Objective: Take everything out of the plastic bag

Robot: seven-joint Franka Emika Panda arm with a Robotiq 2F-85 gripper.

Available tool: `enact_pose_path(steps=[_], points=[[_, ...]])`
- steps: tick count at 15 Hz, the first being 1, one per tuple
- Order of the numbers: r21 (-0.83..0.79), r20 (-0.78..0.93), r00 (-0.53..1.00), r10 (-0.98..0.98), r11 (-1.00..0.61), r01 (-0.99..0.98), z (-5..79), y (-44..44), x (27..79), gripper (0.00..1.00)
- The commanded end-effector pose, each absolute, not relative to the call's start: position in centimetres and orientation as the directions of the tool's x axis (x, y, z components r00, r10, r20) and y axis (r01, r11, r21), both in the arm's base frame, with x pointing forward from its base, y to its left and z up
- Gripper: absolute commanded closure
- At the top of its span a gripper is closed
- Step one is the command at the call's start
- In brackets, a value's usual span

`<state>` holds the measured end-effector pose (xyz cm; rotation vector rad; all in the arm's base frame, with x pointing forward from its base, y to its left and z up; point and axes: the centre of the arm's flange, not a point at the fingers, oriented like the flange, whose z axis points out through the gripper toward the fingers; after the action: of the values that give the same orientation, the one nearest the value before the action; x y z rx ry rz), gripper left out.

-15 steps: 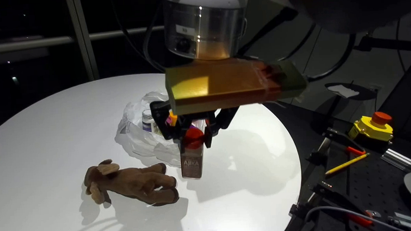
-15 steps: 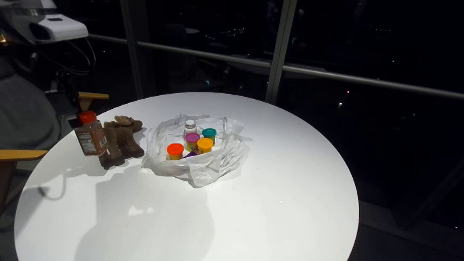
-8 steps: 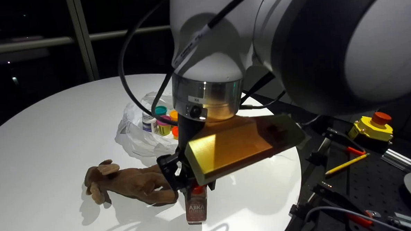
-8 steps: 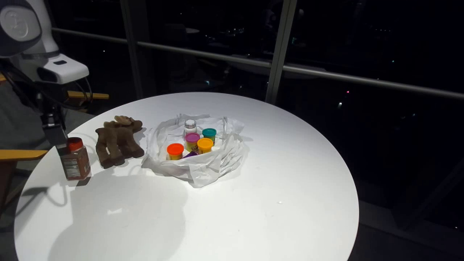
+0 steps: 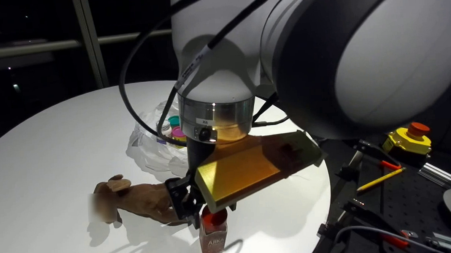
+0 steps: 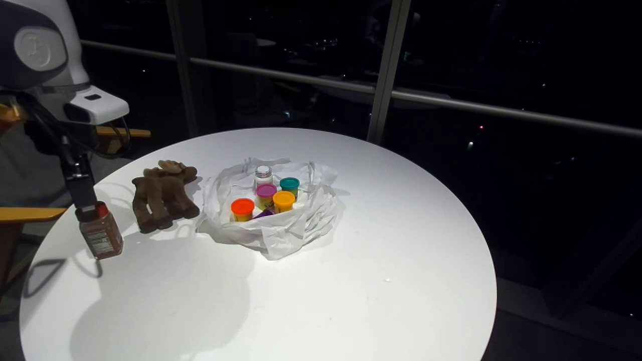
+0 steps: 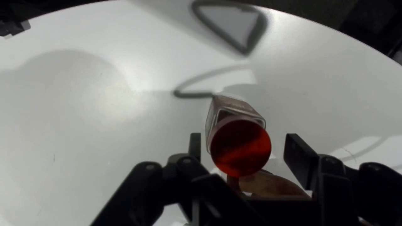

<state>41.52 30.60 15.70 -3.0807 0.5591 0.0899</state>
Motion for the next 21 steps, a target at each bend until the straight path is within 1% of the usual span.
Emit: enact_pose_path(steps=[1,4,9,11,17,21], points=[[0.012,-0.015,0.926,-0.378,-0.926,-0.378,18.7,29.6,42.6,0.0],[0.054,0.052,0.905,-0.422,-0.904,-0.424,21.2,26.6,45.0,0.0],[0.126,0.164,0.944,-0.287,-0.943,-0.308,23.1,21.4,51.1,0.0],[0.117,0.188,0.955,-0.228,-0.961,-0.252,22.8,20.5,53.4,0.0],[0.092,0.212,0.972,-0.101,-0.988,-0.123,20.5,20.5,60.1,0.0],[0.118,0.217,0.975,-0.054,-0.99,-0.081,18.4,21.1,64.4,0.0]])
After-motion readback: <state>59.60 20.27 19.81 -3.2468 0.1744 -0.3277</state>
